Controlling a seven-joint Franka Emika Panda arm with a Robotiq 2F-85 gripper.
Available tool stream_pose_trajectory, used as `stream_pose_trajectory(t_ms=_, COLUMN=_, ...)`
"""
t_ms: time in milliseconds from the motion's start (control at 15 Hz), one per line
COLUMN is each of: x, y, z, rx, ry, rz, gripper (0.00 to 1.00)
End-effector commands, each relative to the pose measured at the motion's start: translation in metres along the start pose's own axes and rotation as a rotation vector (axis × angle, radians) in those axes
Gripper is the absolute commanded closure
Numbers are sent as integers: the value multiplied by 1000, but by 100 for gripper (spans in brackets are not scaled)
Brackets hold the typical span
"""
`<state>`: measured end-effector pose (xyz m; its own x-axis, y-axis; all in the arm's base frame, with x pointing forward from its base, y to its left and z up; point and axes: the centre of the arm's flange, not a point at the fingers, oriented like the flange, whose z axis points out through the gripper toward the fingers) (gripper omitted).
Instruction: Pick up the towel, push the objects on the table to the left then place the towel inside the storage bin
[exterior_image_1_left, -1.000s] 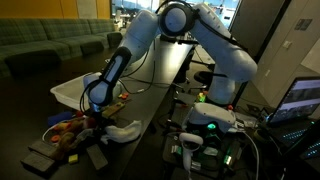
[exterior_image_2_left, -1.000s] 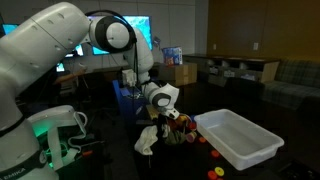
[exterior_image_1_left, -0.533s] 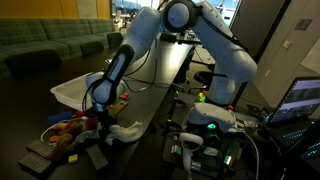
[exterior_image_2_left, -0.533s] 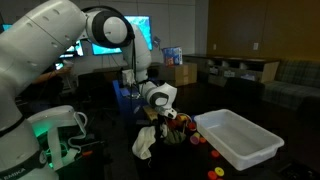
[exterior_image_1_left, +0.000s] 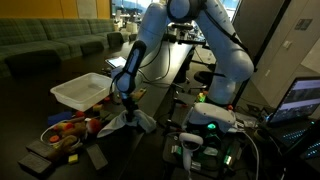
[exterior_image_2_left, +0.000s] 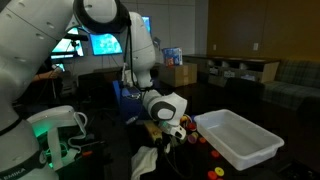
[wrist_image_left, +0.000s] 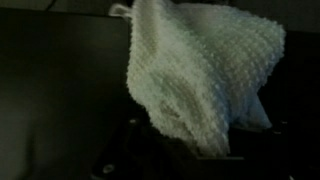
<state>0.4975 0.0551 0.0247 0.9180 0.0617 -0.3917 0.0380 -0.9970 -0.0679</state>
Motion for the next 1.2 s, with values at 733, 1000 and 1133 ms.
stream_pose_trajectory(t_ms=733, x=56, y=300, z=-70, rx=-242, ry=159, rz=411, gripper=90)
stream_pose_trajectory(t_ms=1000, x=95, y=305, z=-85, rx=-265, ry=229, rz=435, gripper=91)
stream_pose_trajectory(t_ms=1133, x=112, y=294, z=-88, rx=-260, ry=253, rz=410, gripper=90)
